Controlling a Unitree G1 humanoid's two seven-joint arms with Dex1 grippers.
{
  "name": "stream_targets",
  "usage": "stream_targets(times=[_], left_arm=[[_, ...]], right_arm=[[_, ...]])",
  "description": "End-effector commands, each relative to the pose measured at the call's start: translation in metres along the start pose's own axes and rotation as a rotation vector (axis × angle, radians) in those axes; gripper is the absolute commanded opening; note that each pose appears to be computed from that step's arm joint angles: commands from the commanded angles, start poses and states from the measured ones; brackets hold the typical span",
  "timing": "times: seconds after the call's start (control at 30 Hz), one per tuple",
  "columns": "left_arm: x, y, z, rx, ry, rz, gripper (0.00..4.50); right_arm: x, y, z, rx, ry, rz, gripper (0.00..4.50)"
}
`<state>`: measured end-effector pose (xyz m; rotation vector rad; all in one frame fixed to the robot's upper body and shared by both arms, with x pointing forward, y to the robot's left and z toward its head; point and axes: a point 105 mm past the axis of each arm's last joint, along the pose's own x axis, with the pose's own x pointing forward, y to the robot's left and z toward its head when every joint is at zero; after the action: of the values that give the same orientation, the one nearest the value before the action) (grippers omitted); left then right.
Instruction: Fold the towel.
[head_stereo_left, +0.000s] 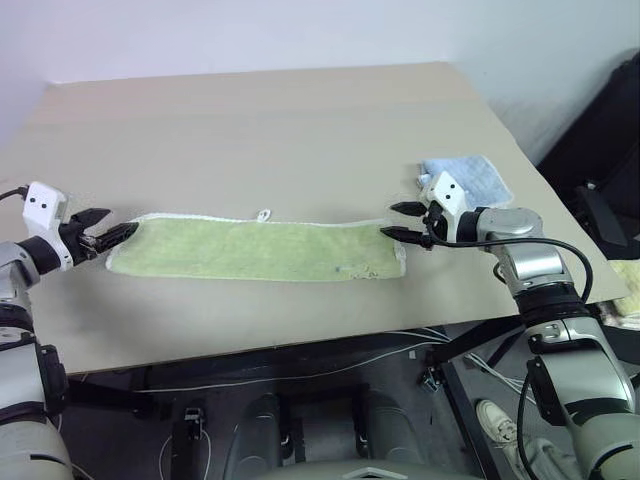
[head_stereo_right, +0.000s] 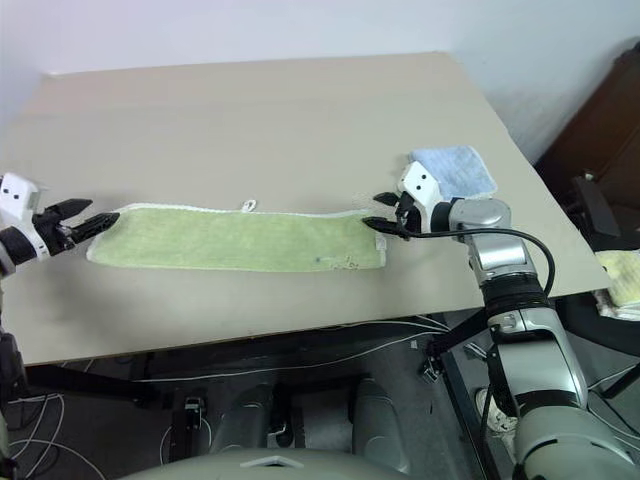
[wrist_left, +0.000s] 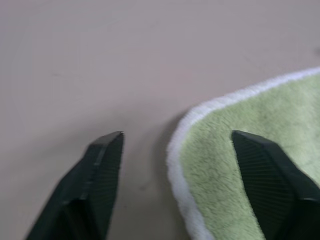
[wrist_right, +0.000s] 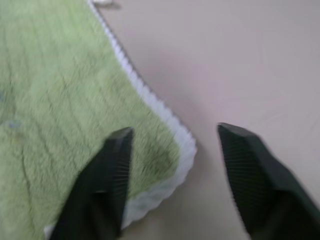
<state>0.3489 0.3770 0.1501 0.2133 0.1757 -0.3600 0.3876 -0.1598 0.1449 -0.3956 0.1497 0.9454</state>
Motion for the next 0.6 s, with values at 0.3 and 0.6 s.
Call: stream_targets(times=[0.3, 0.6], left_arm=[[-0.004, -0.043, 0.045, 0.096, -0.183, -0.22, 4.45], [0.02, -0.156, 0.047, -0.05, -0.207, -0.474, 4.45]], right_arm=[[-0.065, 0.015, 0.004, 0.575, -0.069, -0.07, 3.65], [-0.083, 0.041, -0.018, 1.014, -0.061, -0.078, 3.65]])
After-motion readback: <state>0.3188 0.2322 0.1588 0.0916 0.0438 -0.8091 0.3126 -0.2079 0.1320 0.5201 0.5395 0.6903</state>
